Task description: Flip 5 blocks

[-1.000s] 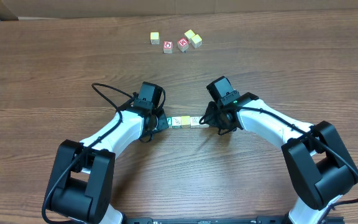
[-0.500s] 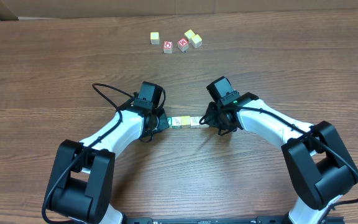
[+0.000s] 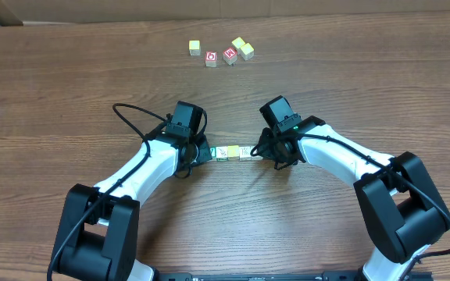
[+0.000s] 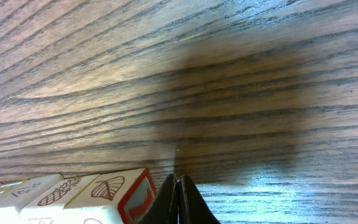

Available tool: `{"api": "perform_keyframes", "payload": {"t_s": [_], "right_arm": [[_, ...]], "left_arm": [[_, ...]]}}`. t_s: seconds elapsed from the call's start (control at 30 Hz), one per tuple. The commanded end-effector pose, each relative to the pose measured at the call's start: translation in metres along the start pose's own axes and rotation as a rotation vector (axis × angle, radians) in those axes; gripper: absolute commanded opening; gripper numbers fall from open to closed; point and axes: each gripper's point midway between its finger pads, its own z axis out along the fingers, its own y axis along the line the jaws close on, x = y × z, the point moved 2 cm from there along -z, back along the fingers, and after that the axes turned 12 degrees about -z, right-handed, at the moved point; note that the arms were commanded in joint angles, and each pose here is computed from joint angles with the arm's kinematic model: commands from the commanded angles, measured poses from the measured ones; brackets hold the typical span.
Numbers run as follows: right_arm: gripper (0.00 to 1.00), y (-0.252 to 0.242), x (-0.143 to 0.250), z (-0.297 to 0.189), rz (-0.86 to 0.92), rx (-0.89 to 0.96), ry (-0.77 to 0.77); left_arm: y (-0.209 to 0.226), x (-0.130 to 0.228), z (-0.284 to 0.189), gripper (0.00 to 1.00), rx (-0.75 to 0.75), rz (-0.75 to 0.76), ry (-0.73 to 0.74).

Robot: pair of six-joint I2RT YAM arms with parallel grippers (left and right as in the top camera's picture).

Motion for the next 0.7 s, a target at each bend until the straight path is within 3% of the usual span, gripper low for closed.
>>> {"api": "perform_keyframes", "payload": {"t_s": [0.0,0.67], "right_arm": [[0.04,0.0002,0.0018,0.0007,-0.005,0.000,0.005],[0.04,0.0080,0.0042,0.0005,-0.006,-0.049,0.026]], "left_arm": [[-0.0066,-0.0091,-0.0106,0.04,0.014,0.021,-0.038],[-0.0057,-0.0073,-0.0104,0.04,0.011,0.021,-0.029]]}}
